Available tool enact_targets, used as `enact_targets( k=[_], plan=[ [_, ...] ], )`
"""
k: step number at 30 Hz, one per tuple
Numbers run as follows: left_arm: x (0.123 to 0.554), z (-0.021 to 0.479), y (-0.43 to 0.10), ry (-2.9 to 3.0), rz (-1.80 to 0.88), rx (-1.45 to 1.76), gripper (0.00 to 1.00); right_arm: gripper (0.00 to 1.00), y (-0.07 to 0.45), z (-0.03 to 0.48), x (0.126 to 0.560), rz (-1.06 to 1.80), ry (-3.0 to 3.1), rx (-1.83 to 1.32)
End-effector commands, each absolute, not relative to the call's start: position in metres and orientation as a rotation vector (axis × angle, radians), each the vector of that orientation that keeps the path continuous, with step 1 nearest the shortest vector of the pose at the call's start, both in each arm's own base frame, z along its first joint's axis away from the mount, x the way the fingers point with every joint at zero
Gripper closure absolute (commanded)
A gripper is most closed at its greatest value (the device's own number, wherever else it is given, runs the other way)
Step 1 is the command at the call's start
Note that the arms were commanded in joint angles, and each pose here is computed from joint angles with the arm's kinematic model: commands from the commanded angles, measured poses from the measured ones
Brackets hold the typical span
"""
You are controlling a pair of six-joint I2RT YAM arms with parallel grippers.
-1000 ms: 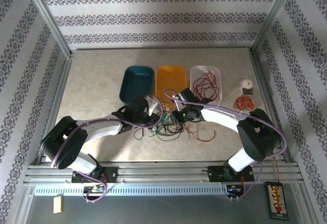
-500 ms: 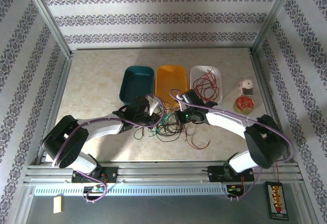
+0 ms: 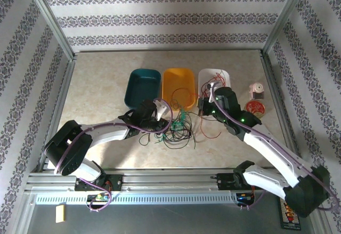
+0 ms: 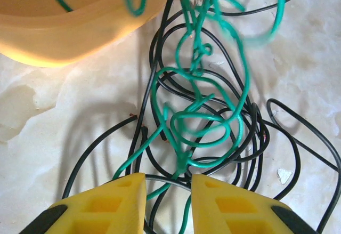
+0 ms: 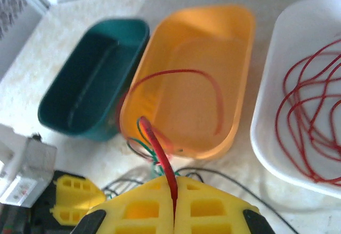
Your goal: Untangle the cables
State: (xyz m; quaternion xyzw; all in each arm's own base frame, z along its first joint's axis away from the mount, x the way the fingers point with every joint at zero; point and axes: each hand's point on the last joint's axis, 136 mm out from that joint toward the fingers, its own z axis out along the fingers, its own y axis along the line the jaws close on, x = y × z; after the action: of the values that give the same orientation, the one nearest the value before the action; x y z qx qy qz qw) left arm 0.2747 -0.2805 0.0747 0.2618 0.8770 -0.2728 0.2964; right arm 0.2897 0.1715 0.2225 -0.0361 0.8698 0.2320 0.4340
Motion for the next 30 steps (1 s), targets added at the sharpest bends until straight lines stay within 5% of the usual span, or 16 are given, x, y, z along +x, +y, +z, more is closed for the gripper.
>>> enact_targets(
  k=[1,17,30],
  plan=[
    [0.27,0.064,-0.278,2.373,-0.718,0.712,0.73,1.0,0.16,0.265,0.295,0.567,2.039,-0.007],
    [0.272,0.099,-0.287,2.25,-0.799,0.713,0.63,1.0,0.186,0.283,0.237,0.618,2.034,-0.278],
    [0.251,0.137,-0.327,2.095,-0.912,0.96,0.29,1.0,0.162,0.302,0.185,0.629,1.962,-0.279]
  ],
)
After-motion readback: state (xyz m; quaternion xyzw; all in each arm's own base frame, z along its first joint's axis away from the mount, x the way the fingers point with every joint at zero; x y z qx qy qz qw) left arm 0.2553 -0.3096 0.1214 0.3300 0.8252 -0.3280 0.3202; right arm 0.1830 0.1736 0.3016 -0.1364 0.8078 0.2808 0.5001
